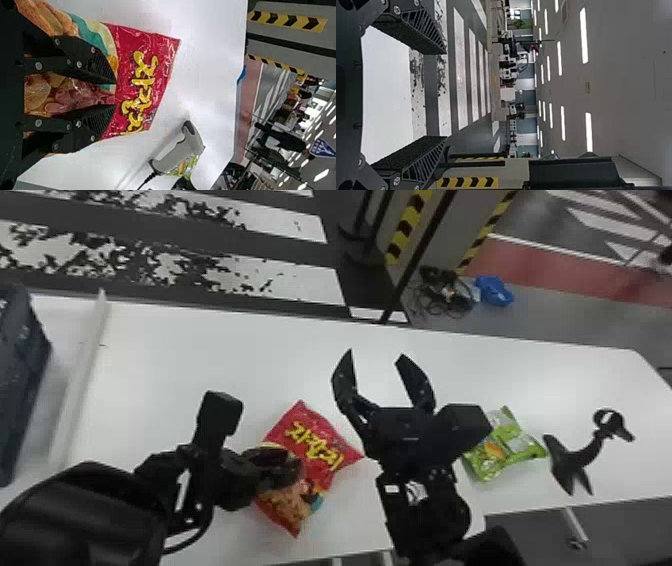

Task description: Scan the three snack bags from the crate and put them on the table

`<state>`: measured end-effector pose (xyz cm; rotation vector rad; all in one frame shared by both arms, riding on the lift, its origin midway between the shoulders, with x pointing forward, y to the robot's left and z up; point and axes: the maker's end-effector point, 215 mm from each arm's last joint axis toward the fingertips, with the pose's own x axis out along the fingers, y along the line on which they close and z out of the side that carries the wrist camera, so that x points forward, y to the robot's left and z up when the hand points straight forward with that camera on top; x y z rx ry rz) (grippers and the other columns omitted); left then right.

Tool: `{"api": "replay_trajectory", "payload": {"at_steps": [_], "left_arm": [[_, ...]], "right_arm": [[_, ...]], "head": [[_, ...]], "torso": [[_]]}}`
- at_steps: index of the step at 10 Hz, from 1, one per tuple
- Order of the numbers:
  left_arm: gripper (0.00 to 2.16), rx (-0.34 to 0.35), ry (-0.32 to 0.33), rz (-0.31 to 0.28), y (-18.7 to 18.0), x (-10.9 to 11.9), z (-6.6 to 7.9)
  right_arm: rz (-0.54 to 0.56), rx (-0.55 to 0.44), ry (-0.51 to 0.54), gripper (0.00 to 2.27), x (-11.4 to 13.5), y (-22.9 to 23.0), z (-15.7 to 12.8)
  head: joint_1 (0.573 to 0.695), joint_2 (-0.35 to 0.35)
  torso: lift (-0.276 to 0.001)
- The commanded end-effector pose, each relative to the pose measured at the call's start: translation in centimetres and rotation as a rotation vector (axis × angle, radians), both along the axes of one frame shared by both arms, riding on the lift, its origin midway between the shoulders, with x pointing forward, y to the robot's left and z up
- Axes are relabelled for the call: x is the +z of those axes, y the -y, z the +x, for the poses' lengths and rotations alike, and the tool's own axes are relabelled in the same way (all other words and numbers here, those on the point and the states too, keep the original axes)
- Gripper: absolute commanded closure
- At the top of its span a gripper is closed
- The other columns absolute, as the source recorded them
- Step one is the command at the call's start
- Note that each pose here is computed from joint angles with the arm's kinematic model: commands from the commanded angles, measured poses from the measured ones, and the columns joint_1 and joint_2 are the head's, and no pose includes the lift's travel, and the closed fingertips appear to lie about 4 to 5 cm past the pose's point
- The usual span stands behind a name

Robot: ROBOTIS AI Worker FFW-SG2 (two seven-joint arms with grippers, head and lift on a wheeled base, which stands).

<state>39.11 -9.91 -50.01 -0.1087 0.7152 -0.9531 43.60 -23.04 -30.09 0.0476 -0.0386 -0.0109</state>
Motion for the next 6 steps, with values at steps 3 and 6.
{"api": "replay_trajectory", "payload": {"at_steps": [3,6], "left_arm": [[0.03,0.055,0.084,-0.044,-1.2,3.6,2.0],[0.03,0.173,0.165,-0.14,-5.7,9.9,3.3]], "right_arm": [[-0.006,-0.003,-0.002,0.13,0.1,0.7,-0.2],[-0.01,0.001,0.001,0.13,0.4,0.7,-0.3]], "head": [[0.695,-0.35],[0.695,-0.35]], "torso": [[-0.094],[-0.094]]}}
